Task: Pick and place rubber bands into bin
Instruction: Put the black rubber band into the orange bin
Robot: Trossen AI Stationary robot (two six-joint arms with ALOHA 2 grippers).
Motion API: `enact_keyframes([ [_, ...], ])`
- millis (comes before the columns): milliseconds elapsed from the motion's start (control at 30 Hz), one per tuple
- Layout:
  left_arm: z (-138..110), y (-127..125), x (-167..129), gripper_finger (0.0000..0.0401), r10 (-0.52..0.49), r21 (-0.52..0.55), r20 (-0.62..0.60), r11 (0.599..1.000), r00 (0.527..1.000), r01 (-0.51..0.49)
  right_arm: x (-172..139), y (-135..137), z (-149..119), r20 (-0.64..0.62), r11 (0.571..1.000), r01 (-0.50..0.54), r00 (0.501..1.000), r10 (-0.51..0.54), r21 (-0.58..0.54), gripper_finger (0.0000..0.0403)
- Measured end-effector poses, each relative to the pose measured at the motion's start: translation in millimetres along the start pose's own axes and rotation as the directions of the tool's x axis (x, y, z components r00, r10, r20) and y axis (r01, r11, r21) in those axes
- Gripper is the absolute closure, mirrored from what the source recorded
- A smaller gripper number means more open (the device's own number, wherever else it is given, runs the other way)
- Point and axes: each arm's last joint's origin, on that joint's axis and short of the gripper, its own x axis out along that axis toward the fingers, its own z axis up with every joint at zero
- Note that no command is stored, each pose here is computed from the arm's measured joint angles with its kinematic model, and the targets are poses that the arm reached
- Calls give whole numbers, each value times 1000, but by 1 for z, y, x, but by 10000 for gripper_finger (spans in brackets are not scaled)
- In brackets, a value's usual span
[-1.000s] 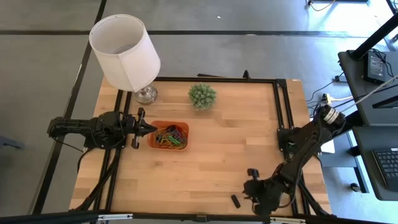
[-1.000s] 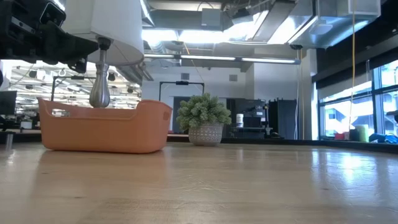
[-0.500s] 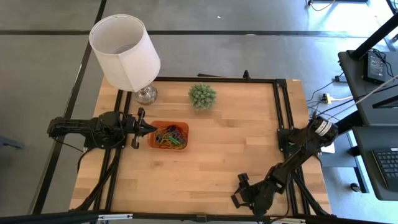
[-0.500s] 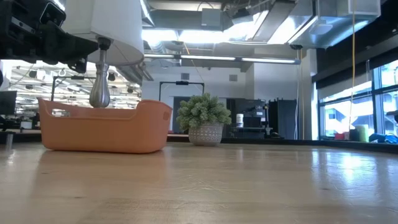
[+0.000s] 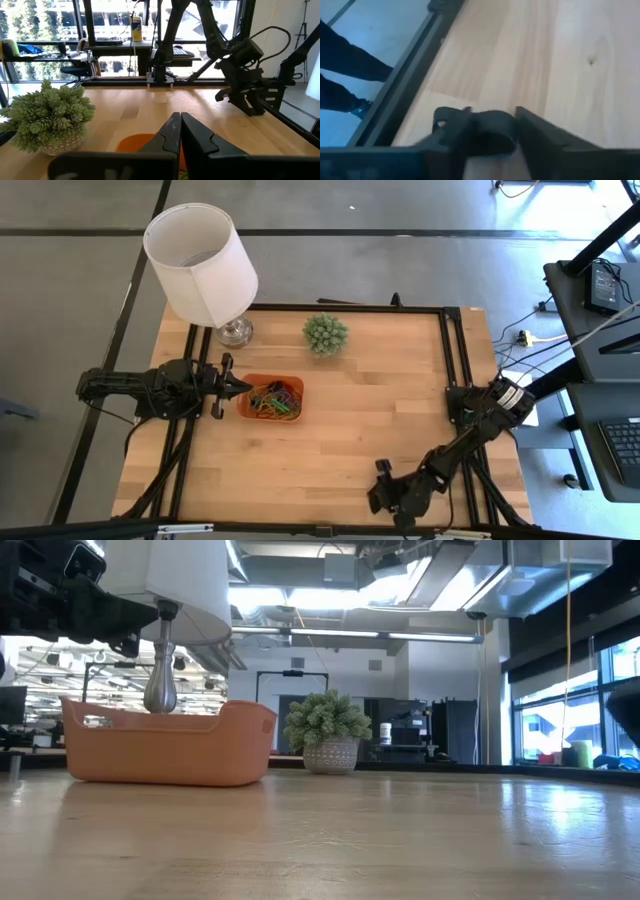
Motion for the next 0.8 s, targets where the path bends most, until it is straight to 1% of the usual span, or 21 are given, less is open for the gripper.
enact_keyframes([
  [167,0,0,0,394,0,0,0,1000,1000,0,-2,0,4,22,1000,-23,999,23,9,371],
  [200,0,0,0,394,0,0,0,1000,1000,0,-3,-1,7,27,1000,-28,999,28,1,386],
  [267,0,0,0,393,0,0,0,1000,1000,0,-5,-5,12,28,999,-39,999,39,10,387],
  [333,0,0,0,393,0,0,0,1000,1000,0,-9,-14,20,28,999,-22,999,21,29,387],
  [433,0,0,0,395,0,0,0,1000,1000,0,-18,-30,41,82,996,11,997,-17,83,396],
  [600,0,0,0,393,0,0,0,1000,1000,0,-39,-65,74,158,984,75,982,-100,160,397],
  [667,-1,0,0,393,1,0,-6,1000,1000,-1,-51,-79,92,187,982,109,973,-137,154,399],
  [733,-1,0,0,395,0,0,-6,1000,1000,0,-61,-93,110,163,977,172,968,-192,126,399],
  [800,-1,0,0,395,0,0,-7,1000,1000,0,-71,-109,132,113,964,238,962,-251,116,400],
])
